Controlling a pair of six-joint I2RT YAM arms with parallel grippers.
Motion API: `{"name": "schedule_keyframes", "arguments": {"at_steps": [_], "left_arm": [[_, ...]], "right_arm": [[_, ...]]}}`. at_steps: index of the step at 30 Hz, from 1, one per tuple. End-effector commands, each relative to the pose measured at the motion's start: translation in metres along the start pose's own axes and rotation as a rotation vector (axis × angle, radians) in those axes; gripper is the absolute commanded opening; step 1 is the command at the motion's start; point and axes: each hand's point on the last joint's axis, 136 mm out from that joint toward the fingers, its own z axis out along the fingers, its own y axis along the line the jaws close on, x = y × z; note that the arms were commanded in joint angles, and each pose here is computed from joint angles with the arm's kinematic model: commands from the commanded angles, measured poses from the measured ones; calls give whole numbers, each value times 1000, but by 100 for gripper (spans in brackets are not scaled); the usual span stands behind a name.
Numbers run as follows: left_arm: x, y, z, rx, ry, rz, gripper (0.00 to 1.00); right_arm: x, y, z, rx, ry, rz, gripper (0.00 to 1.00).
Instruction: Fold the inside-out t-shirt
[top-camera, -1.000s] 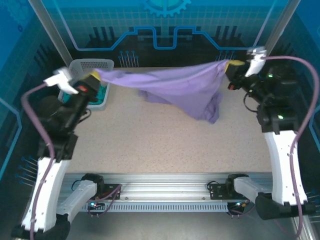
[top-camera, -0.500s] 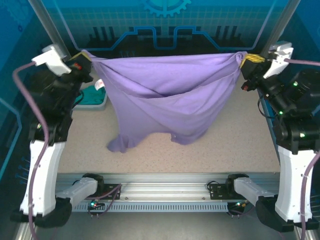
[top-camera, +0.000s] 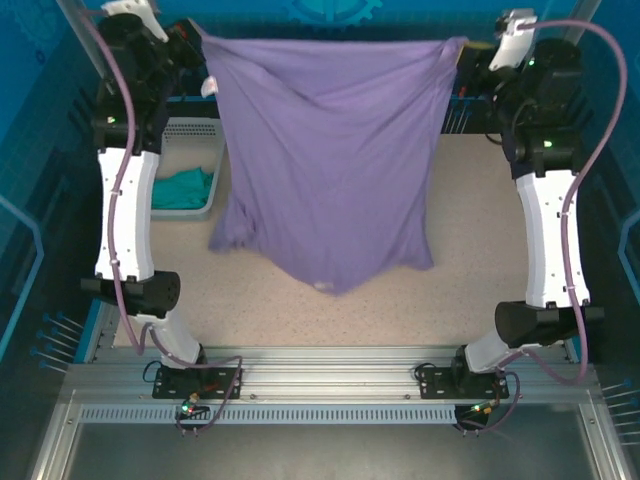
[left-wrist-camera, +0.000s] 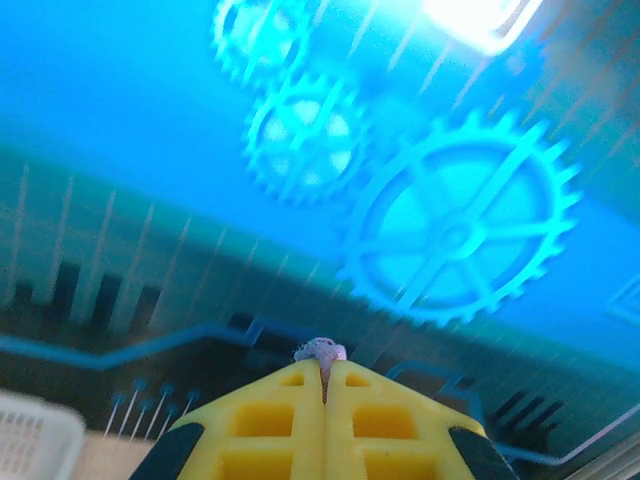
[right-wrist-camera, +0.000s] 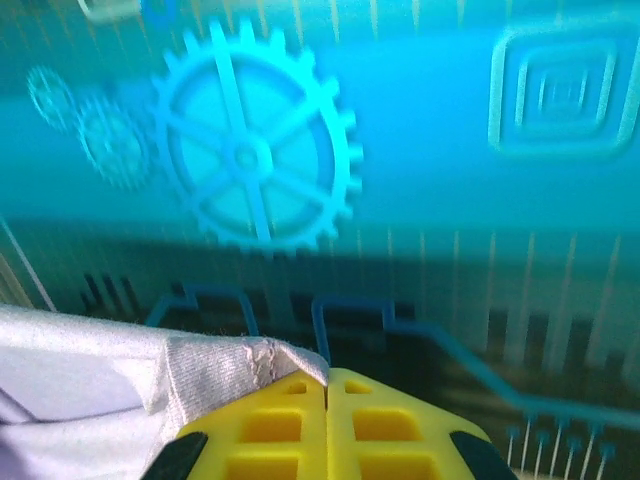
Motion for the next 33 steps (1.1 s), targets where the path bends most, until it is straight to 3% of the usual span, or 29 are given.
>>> {"name": "schedule_keyframes", "arguments": {"at_steps": [1,5,9,12,15,17,20,23,26,29,33], "left_arm": [[-67,-46,-78,124,-145,12,0],[-67,-56,-127,162,-155,24,0],[-15,-36,-154,154,-62,-3,0],[65,-5,-167,131,75,-96,0],[177,31,-178,118,284,-225,0],[259,63,-193,56,441,-240,0],[354,102,-212,-38,624,-275,0],[420,117,-221,-59,777,-291,0],[457,122,-220,-62,868,-248,1],[473,128,-216,-89,929,-194,17],[455,126,-206,-100,845,-74,51]], "right_arm": [[-100,20,-60,-19,-269,-44,0],[-98,32,-82,-48,-253,-55,0],[-48,34,-94,-57,-129,-53,0],[24,29,-98,-63,14,2,0],[118,24,-100,-72,190,98,0],[189,19,-104,-67,315,173,0],[280,16,-109,-78,487,251,0],[336,16,-112,-89,619,316,0],[366,16,-114,-97,678,348,0],[377,14,-115,-93,722,339,0],[371,20,-116,-123,725,336,0]]}}
